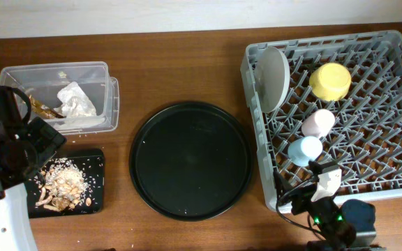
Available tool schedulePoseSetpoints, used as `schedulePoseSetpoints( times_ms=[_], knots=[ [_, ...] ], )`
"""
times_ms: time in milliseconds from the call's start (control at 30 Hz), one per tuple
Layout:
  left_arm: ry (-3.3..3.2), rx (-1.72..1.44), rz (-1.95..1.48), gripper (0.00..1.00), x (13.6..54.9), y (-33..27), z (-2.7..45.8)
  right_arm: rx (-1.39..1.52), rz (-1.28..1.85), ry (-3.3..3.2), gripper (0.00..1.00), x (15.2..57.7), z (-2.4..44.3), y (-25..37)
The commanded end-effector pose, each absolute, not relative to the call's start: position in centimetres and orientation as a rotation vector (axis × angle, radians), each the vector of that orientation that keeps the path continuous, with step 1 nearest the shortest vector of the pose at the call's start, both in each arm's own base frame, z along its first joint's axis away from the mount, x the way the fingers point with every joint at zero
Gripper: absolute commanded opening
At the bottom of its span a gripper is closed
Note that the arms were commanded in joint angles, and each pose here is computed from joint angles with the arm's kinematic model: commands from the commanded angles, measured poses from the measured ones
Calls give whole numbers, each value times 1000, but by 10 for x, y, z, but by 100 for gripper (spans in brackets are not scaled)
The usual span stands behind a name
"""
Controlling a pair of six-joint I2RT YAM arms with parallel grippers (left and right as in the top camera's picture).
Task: Sort waste into correct bins and load items into the dishwasher rack
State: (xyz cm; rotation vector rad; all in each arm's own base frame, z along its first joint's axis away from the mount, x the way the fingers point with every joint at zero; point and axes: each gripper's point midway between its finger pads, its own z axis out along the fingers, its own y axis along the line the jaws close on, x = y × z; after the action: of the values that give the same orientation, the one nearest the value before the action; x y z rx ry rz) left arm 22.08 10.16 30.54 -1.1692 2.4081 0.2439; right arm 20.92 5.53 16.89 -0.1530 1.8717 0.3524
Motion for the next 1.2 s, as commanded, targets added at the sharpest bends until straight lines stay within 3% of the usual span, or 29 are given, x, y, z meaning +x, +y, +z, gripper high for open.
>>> schedulePoseSetpoints(
  times_ms=[0,467,1167],
  knots=[
    [2391,-1179,234,99,220,102,309,-133,297,1784,98,224,156,48],
    [2391,-1179,234,99,220,102,309,-144,108,1630,99,244,159,29],
    [2391,-1179,234,99,220,102,309,-139,103,1630,99,244,159,28]
  ],
)
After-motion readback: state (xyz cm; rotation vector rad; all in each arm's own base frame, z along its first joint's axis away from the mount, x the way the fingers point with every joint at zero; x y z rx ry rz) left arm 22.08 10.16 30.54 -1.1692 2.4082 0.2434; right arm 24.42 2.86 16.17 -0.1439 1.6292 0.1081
